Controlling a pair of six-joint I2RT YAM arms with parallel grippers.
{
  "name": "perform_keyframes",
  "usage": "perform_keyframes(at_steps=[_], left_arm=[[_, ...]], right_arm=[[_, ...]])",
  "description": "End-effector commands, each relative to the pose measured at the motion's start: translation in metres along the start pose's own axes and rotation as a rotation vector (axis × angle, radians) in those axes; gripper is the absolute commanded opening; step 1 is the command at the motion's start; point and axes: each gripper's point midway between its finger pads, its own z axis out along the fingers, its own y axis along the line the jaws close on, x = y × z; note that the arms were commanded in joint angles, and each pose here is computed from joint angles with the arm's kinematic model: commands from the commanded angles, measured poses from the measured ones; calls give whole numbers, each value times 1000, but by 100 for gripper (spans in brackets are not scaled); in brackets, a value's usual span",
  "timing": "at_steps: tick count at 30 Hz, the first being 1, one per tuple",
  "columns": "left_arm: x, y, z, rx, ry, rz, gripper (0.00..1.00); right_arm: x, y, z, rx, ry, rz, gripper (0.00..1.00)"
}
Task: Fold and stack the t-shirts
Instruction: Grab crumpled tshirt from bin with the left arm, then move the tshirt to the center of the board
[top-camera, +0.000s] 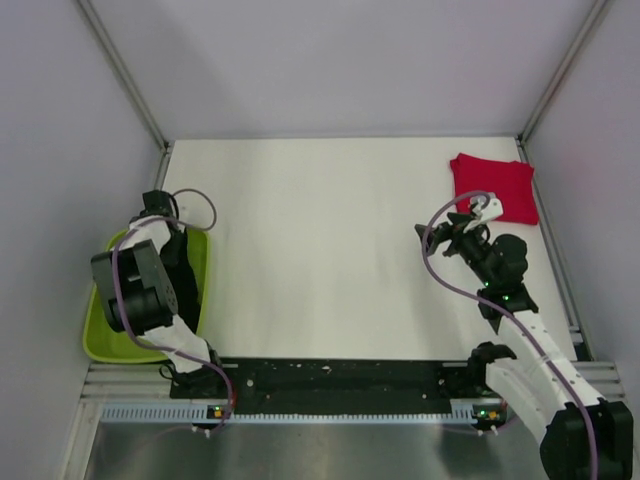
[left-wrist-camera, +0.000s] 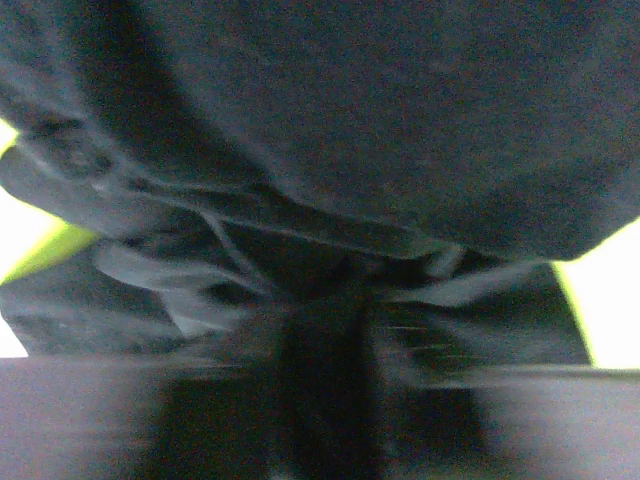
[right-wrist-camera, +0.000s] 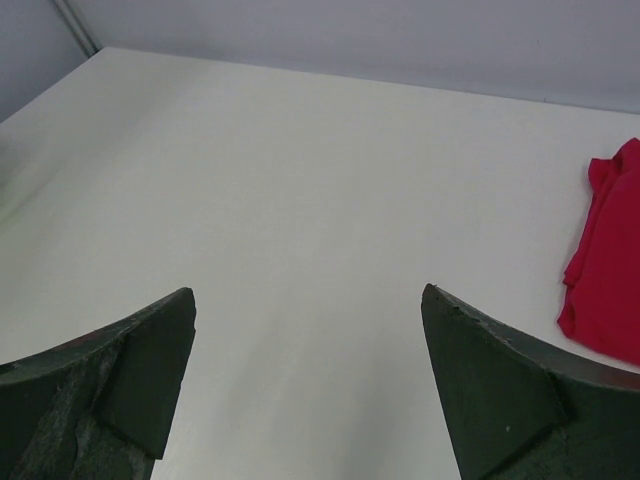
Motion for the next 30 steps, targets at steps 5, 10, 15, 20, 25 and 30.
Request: perform_keyframes(at_steps=[5, 10, 15, 20, 25, 30], left_arm=[[-46, 49, -91, -130, -291, -49, 0], [-117, 39, -253, -57, -737, 16, 0], [-162, -60, -375, 239, -1010, 239, 0], [-174, -200, -392, 547, -1010, 592, 4], [-151, -312, -355, 791, -852, 860, 77], [-138, -329, -350, 893, -793, 865, 91]], right_arm=[[-52, 15, -3, -43, -120, -67, 92], [-69, 24, -1, -83, -135, -60, 92], [-78, 28, 3, -93, -113, -9, 92], [-70, 9, 11, 36, 60, 92, 93], [-54, -17, 13, 176, 206, 139, 94], [-31, -39, 7, 274, 343, 168, 90]])
